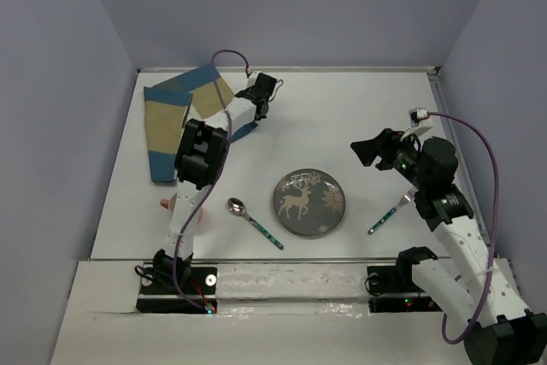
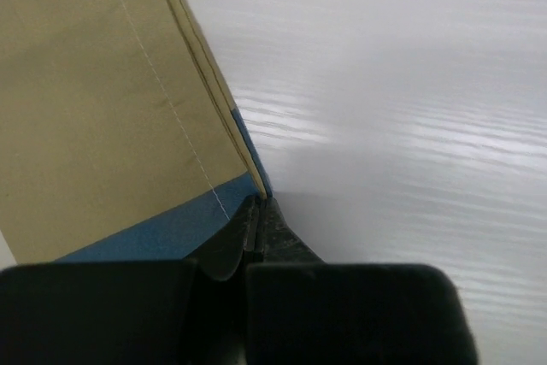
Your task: Set the dinner table for one person
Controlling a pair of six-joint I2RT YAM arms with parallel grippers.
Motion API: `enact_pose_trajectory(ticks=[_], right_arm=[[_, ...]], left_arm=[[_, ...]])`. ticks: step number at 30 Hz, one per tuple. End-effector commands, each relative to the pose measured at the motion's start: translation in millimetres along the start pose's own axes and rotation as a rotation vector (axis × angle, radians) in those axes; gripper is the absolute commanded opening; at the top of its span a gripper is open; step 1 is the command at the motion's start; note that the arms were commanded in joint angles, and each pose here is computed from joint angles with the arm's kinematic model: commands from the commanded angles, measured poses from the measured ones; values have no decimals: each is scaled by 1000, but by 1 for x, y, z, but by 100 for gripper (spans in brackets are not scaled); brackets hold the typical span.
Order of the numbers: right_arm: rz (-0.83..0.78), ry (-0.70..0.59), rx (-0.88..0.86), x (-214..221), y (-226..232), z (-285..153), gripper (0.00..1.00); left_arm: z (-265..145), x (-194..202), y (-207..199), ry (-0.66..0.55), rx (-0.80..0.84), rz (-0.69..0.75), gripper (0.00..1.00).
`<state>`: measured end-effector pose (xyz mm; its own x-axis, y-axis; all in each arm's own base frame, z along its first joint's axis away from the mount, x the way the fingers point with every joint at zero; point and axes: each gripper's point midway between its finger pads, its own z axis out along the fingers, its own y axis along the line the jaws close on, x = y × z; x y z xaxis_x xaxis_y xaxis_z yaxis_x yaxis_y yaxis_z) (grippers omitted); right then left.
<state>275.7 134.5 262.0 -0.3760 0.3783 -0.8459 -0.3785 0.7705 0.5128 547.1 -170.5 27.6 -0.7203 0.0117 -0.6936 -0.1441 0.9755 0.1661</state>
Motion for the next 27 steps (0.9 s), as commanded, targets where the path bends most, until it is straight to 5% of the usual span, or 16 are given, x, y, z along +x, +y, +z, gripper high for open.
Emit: enact_pose_trajectory(ticks=[1,7,9,10,12,18,22,27], right_arm=[[-12,-59,15,-19,3,1,73],[20,-71,122,-16,-20,7,73],[32,-68,160,-12,-29,10,73],[43,-68,174,-11,-32,11,73],[63,-70,223,-7,-43,13,73],[80,-75,330,-4,-71,28,72],[99,-46,343,3,-82,50,61],[128,39,374,28,-103,81,58]], left_arm=[[-41,13,-96,4,263,59,0],[-121,-22,-202,-128,519,115,0],[-138,-31,-212,-158,545,129,23],[-153,-46,-214,-191,563,116,51],[-176,-70,-206,-236,575,92,73],[-209,-109,-139,-353,442,43,67],[-163,-73,-85,-289,286,42,47],[-105,-28,-36,-183,127,77,45]])
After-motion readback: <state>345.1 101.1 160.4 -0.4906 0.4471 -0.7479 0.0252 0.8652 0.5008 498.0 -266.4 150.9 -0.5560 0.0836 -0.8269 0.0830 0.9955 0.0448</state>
